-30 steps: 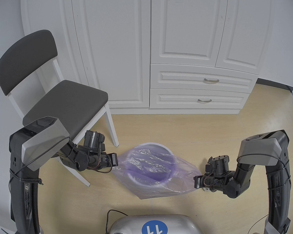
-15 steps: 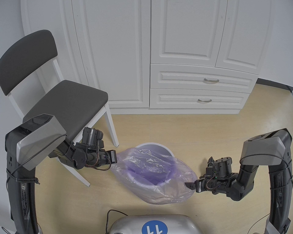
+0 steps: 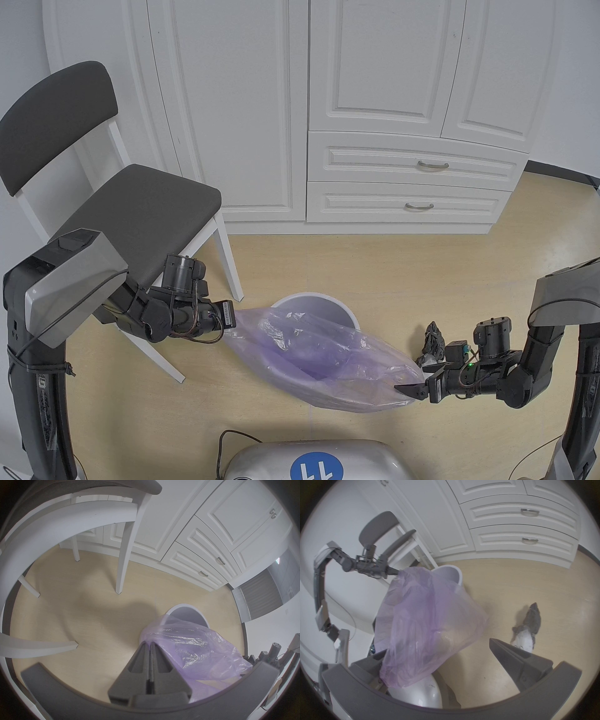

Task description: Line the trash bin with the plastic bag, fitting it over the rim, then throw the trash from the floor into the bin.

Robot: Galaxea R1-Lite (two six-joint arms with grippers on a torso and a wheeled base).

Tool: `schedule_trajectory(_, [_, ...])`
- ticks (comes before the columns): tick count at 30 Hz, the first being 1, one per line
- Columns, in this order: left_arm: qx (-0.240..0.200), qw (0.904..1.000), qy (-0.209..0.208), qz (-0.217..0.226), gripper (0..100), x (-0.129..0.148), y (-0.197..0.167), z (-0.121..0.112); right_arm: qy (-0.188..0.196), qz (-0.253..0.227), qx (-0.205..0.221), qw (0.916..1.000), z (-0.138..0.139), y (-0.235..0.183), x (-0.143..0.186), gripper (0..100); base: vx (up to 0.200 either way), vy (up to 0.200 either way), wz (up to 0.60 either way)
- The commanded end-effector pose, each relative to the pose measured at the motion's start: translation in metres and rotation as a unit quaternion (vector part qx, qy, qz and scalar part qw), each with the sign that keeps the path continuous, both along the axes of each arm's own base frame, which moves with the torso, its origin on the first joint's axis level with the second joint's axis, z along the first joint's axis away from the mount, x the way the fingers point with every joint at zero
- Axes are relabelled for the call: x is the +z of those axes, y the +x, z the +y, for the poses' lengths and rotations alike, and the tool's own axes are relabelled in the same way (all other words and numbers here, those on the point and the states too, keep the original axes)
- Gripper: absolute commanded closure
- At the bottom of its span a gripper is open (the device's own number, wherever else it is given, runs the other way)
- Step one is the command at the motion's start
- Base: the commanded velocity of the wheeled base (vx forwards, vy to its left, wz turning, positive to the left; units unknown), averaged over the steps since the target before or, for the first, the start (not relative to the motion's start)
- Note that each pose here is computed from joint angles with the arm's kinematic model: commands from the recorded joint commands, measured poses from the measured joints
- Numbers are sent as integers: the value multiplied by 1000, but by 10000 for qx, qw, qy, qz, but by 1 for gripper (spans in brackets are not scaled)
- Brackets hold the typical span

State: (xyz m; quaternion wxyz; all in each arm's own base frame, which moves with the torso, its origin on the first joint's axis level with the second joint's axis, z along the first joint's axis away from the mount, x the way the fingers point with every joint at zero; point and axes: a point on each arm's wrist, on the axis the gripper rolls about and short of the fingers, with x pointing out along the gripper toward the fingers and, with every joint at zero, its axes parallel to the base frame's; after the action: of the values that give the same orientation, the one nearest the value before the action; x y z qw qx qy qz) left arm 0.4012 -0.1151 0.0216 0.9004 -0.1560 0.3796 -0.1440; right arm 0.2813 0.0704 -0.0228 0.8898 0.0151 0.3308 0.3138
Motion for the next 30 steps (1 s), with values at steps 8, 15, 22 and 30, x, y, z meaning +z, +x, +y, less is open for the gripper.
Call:
schedule_trajectory(8, [-17,9995,162,282,100,-30,4,3,1371,197,11,9904,-17,-1,-31,0,0,0,0])
schedule_trajectory(15, [99,9996,129,233,100,-30,10,10,1639,376,96,9857,-22,-2,-30,0,0,0,0])
schedule_trajectory(22, [343,9992,84,161,100,-25,17,30,1992,383,347,9786,-43,-10,-19,0,0,0,0])
schedule_trajectory(30, [278,9995,-26,123,100,-18,15,20,2042,190,424,9778,-44,-5,-10,0,0,0,0])
